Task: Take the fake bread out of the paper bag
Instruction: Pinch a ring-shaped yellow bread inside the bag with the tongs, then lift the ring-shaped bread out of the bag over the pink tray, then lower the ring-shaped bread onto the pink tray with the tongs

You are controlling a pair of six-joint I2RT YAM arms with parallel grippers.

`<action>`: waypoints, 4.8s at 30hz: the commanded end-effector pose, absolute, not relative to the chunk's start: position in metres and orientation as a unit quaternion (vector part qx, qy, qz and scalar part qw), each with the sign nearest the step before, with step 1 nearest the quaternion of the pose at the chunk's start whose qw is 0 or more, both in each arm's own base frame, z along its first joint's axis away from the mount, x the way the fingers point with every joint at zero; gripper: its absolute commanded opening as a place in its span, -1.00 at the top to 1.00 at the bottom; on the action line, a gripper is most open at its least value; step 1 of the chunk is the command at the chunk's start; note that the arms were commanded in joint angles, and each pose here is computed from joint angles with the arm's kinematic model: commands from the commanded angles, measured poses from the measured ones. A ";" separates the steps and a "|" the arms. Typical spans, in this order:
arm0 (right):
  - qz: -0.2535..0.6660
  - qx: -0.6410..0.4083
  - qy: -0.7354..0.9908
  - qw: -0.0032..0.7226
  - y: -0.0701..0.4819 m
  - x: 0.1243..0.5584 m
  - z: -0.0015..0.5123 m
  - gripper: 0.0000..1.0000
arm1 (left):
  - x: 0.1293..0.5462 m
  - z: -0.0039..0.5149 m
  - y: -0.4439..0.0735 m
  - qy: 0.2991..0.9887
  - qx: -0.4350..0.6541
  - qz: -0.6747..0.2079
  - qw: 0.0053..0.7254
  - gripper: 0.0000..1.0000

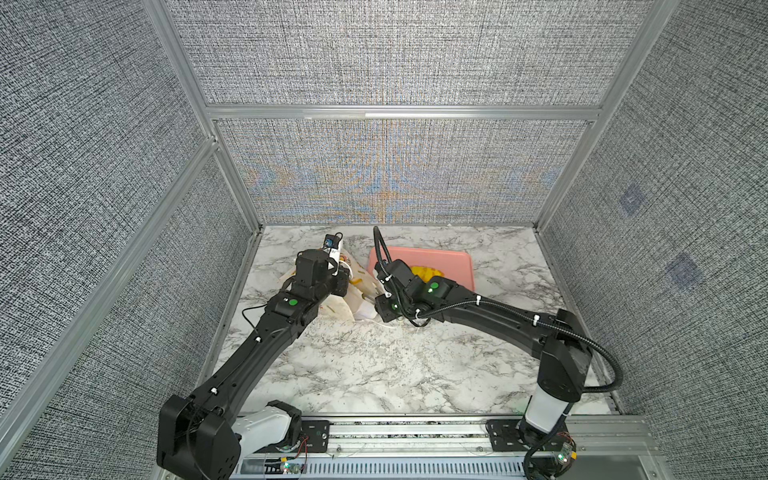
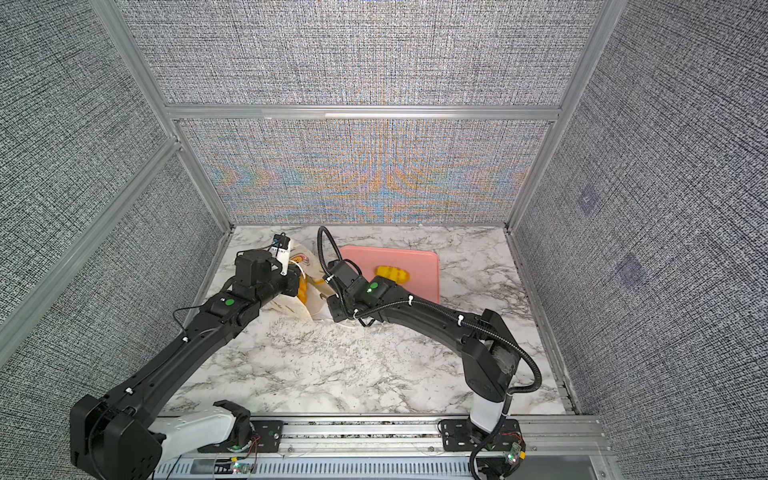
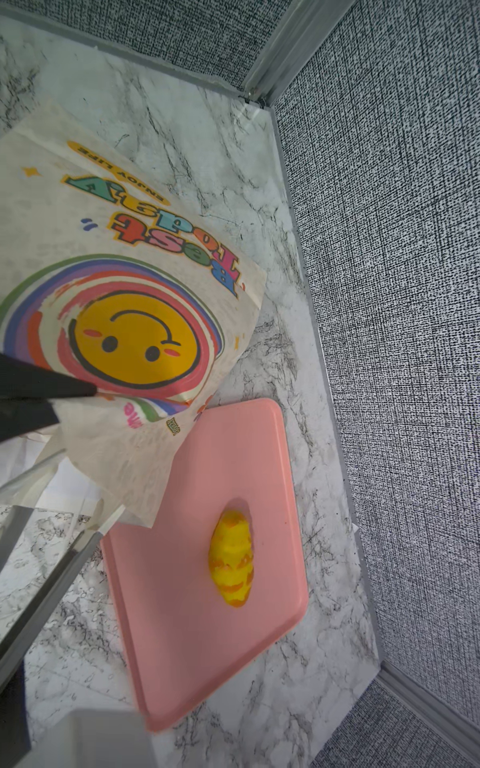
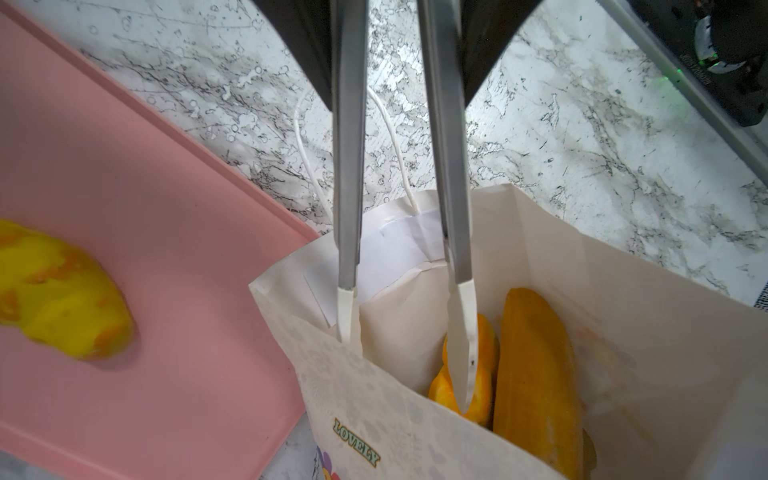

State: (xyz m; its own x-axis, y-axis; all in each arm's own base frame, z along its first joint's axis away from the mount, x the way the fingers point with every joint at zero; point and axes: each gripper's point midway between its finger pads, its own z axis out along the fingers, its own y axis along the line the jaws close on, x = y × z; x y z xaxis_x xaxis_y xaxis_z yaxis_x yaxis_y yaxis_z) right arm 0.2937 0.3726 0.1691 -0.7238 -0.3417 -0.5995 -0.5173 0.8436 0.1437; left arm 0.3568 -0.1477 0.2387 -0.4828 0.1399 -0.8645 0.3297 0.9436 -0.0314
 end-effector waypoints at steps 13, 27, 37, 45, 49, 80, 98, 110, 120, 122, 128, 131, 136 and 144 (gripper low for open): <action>0.090 -0.197 0.884 0.414 0.364 0.318 0.167 0.11 | 0.352 0.229 -0.146 0.869 0.119 -0.106 0.468 1.00; 0.105 -0.178 0.885 0.418 0.387 0.332 0.134 -0.03 | 0.349 0.215 -0.148 0.865 0.144 -0.103 0.470 1.00; 0.121 -0.173 0.888 0.408 0.388 0.328 0.111 -0.02 | 0.347 0.207 -0.145 0.871 0.142 -0.095 0.460 1.00; 0.142 -0.169 0.874 0.433 0.398 0.337 0.113 -0.02 | 0.344 0.202 -0.146 0.874 0.138 -0.102 0.455 1.00; 0.141 -0.163 0.877 0.430 0.402 0.341 0.111 -0.01 | 0.344 0.205 -0.145 0.873 0.137 -0.102 0.458 1.00; 0.207 -0.199 0.897 0.336 0.416 0.302 0.122 1.00 | 0.359 0.221 -0.140 0.849 0.052 -0.127 0.510 1.00; 0.337 -0.129 0.905 0.226 0.378 0.227 0.124 1.00 | 0.350 0.214 -0.133 0.855 0.068 -0.107 0.504 1.00; 0.346 -0.094 0.907 0.220 0.321 0.200 0.147 1.00 | 0.352 0.230 -0.133 0.850 0.064 -0.109 0.512 1.00; 0.360 -0.027 0.897 0.254 0.235 0.196 0.196 1.00 | 0.353 0.226 -0.133 0.853 0.062 -0.104 0.507 1.00; 0.357 0.000 0.897 0.261 0.213 0.200 0.198 1.00 | 0.353 0.227 -0.133 0.853 0.063 -0.105 0.507 1.00; 0.363 0.079 0.903 0.217 0.172 0.214 0.165 1.00 | 0.351 0.232 -0.131 0.849 0.064 -0.105 0.514 1.00; 0.383 0.095 0.897 0.197 0.172 0.220 0.153 1.00 | 0.348 0.231 -0.130 0.850 0.066 -0.102 0.513 1.00; 0.408 0.105 0.890 0.174 0.180 0.232 0.142 1.00 | 0.345 0.231 -0.127 0.850 0.066 -0.096 0.514 1.00; 0.419 0.154 0.876 0.182 0.173 0.258 0.133 1.00 | 0.344 0.232 -0.126 0.850 0.070 -0.091 0.514 1.00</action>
